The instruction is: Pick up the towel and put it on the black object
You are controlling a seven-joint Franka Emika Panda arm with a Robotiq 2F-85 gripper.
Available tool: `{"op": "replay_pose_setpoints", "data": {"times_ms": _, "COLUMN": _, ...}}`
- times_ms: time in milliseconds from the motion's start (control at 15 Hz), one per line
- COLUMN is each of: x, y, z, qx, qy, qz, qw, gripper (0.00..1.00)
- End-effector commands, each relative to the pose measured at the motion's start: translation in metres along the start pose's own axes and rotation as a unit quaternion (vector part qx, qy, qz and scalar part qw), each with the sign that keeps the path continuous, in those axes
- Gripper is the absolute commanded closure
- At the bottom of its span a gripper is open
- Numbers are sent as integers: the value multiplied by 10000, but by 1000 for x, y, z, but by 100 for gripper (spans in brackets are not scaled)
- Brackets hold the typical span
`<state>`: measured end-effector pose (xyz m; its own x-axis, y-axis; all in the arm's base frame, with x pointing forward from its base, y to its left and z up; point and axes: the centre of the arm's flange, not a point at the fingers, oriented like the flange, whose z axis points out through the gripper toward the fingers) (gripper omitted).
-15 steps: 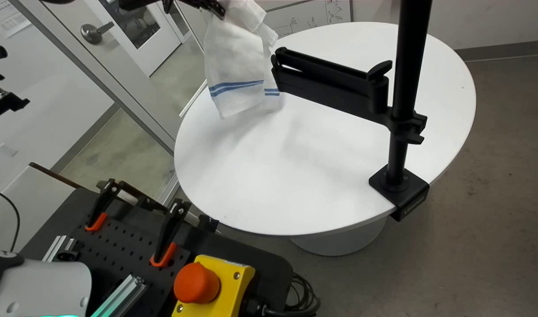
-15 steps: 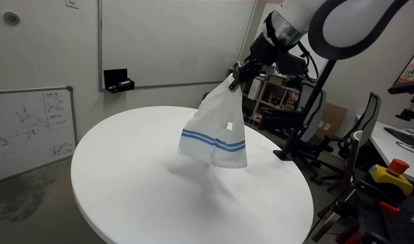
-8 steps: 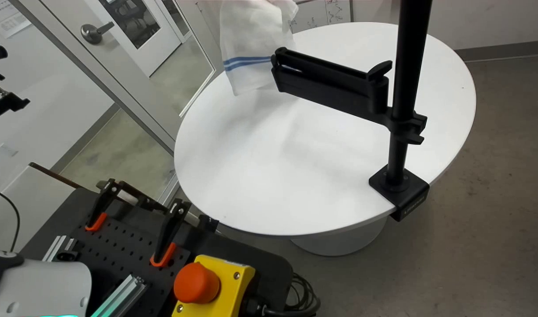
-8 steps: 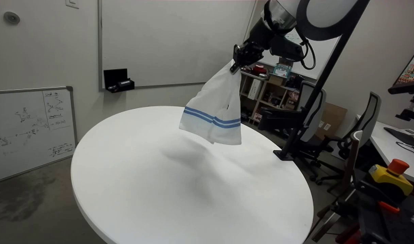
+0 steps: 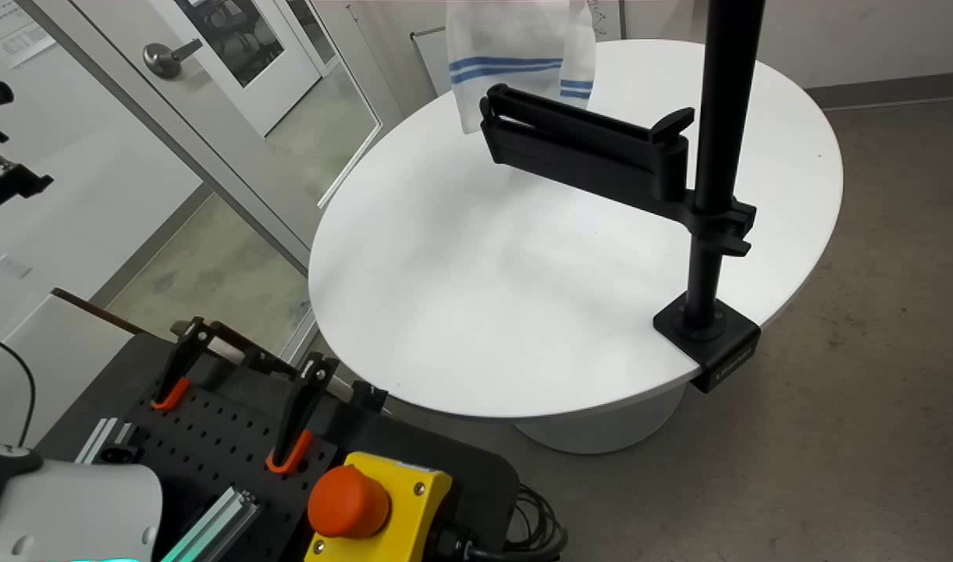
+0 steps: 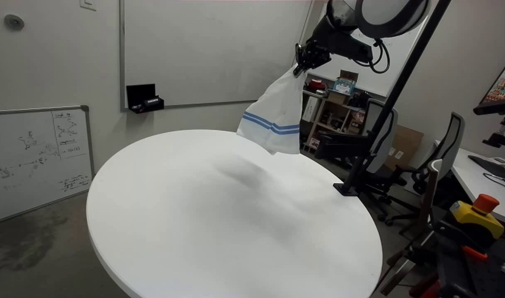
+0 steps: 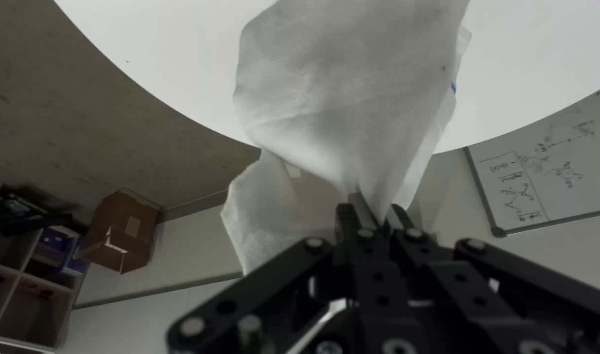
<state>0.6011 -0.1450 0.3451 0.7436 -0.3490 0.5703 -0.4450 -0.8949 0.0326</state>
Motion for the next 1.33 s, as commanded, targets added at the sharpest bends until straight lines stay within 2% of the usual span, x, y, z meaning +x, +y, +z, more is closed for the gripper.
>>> {"op": "replay_pose_setpoints", "data": {"times_ms": 0, "x": 8, "y": 24, "z": -1, "qx": -352, "qy": 116, "qz": 283, "qw": 9989, "gripper": 99}}
{"op": "replay_pose_setpoints", "data": {"times_ms": 267, "x": -6, "y": 69, "z": -10, "qx": -732, "qy": 263, "qz": 476, "qw": 9958, "gripper": 99}}
{"op": "replay_pose_setpoints", "data": {"times_ms": 533, "x": -31, "y": 93, "z": -22, "qx": -985, "qy": 494, "qz": 429, "qw": 9930, "gripper": 99}}
{"op": "replay_pose_setpoints", "data": {"times_ms": 800, "x": -57, "y": 95, "z": -28, "qx": -1011, "qy": 561, "qz": 197, "qw": 9931, "gripper": 99}}
{"op": "replay_pose_setpoints", "data": {"times_ms": 1267, "x": -112, "y": 81, "z": -36, "qx": -918, "qy": 200, "qz": -552, "qw": 9940, "gripper": 99}}
